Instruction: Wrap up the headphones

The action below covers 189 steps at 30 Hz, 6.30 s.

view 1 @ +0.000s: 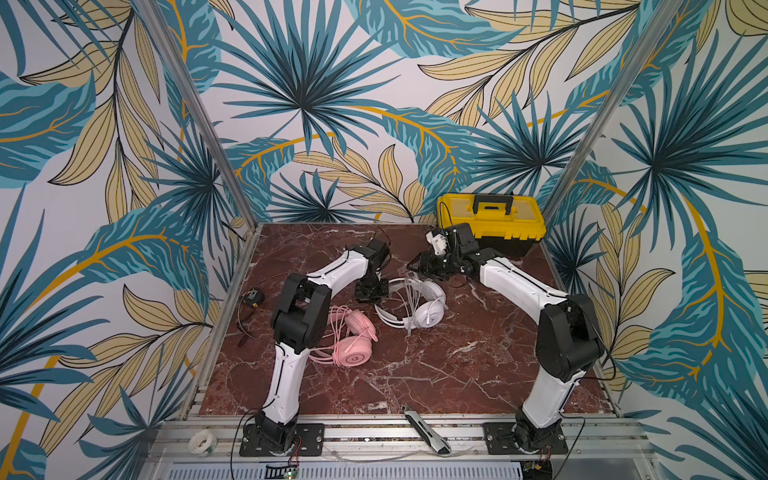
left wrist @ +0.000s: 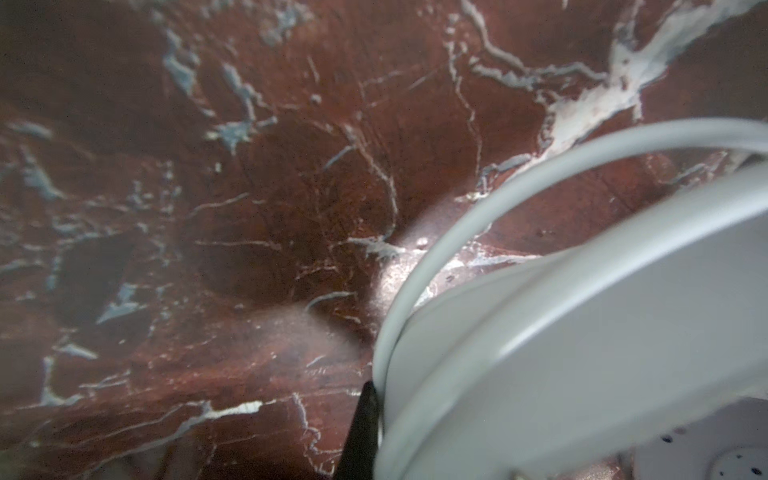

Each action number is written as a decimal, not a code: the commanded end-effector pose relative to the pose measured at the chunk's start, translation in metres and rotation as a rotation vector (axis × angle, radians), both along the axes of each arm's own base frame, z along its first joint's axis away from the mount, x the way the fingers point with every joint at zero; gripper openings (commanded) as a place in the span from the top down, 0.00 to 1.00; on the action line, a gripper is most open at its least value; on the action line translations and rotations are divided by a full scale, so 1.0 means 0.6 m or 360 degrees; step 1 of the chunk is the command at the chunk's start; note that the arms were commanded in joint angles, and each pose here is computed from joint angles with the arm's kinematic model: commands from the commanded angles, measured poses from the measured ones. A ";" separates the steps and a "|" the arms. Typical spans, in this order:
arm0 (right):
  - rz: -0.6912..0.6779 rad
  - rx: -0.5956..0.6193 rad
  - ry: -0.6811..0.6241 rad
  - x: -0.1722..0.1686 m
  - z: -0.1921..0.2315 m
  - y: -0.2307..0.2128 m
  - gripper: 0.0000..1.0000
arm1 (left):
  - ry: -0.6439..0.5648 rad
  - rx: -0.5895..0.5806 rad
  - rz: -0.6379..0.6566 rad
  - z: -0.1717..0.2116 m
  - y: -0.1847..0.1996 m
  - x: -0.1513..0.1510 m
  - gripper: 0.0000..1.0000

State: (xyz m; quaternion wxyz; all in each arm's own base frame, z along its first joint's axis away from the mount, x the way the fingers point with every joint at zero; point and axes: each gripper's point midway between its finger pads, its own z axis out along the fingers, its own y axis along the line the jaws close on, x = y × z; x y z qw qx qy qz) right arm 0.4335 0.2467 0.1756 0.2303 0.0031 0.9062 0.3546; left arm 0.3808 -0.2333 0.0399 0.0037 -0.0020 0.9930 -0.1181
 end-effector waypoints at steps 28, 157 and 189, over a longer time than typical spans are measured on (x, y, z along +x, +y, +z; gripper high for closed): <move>0.0186 -0.0359 0.0194 -0.138 0.009 -0.039 0.30 | 0.0089 -0.0032 0.0049 -0.014 -0.007 -0.012 0.94; 0.0455 -0.0174 -0.0865 -0.244 0.116 -0.025 0.00 | 0.0132 0.0222 0.0401 0.101 0.365 -0.202 0.16; 0.0405 -0.0232 -0.0899 -0.220 0.117 -0.017 0.00 | 0.0388 0.0189 0.0662 -0.019 0.320 -0.214 0.42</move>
